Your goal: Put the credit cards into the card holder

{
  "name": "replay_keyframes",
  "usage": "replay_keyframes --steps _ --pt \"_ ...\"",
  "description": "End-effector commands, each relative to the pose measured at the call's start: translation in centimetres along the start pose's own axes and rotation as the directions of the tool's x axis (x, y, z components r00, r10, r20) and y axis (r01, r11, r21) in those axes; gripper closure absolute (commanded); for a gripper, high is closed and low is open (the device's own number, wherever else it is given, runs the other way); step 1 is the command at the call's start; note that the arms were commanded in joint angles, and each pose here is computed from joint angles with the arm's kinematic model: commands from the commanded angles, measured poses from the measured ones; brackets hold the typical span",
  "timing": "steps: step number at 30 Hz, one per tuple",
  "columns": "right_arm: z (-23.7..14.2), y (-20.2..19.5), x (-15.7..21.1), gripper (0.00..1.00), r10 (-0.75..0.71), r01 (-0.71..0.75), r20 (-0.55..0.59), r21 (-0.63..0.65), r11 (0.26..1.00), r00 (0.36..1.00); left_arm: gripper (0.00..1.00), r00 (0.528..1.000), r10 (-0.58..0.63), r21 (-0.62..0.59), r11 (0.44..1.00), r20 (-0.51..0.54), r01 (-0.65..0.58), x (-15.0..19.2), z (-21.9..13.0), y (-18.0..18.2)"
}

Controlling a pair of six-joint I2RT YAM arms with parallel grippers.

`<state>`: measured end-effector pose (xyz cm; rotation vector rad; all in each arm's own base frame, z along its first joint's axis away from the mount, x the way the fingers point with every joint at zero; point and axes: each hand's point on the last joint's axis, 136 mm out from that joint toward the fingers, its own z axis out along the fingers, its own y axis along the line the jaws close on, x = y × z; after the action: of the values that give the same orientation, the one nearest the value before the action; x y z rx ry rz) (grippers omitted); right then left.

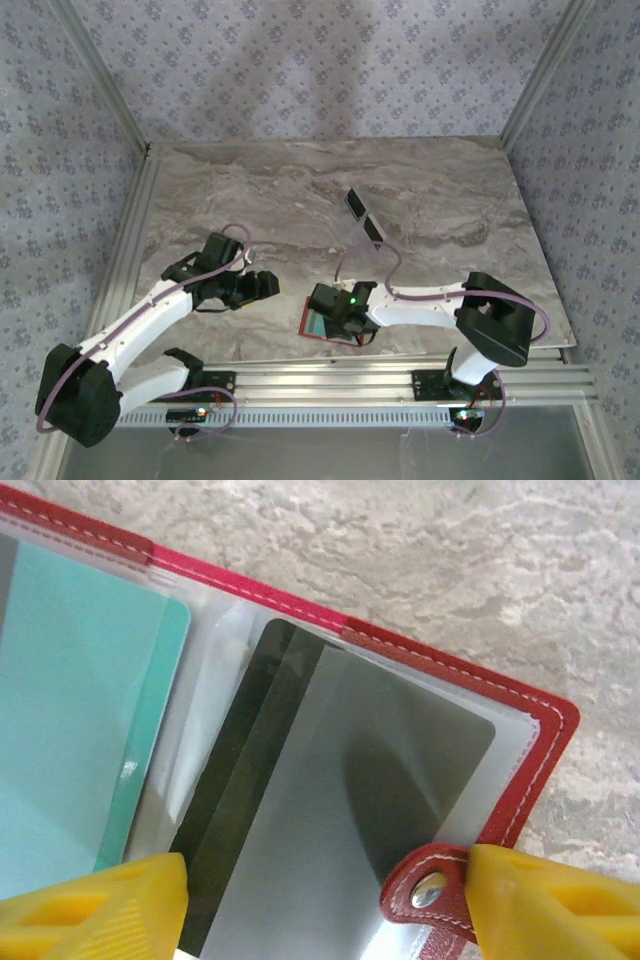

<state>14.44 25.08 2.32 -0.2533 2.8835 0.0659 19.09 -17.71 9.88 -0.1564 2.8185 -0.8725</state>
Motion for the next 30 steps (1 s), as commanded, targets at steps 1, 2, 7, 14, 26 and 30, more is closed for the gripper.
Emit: replay_keyframes --steps 1,2,7,14,26,30 --pt "-0.1 -0.1 0.4 0.33 -0.024 0.025 -0.007 0.012 1.000 1.000 0.30 1.000 0.009 -0.004 1.000 -0.009 -0.009 0.1 -0.1 0.1" --pt "-0.2 -0.1 0.4 0.34 -0.027 0.027 -0.002 0.011 1.000 1.000 0.30 1.000 0.008 -0.003 1.000 -0.008 -0.008 0.0 -0.1 0.0" --pt "-0.8 0.1 0.1 0.38 -0.051 0.052 0.012 -0.005 0.999 0.999 0.30 0.999 0.013 0.039 0.999 -0.030 -0.012 0.2 0.1 -0.8" --pt "-2.3 0.1 -0.3 0.25 -0.044 0.045 0.025 -0.035 0.998 0.999 0.31 0.997 0.033 0.040 0.999 -0.063 -0.031 0.8 0.7 -1.3" --pt "-0.7 -0.9 -0.4 0.07 -0.011 0.010 0.010 0.002 1.000 1.000 0.31 0.996 0.034 0.027 0.999 -0.078 -0.032 0.9 1.4 -1.1" --pt "0.1 -0.6 -0.2 0.09 -0.003 0.002 -0.017 -0.015 1.000 1.000 0.31 0.996 0.033 0.023 0.999 -0.085 -0.031 1.1 1.5 -1.0"
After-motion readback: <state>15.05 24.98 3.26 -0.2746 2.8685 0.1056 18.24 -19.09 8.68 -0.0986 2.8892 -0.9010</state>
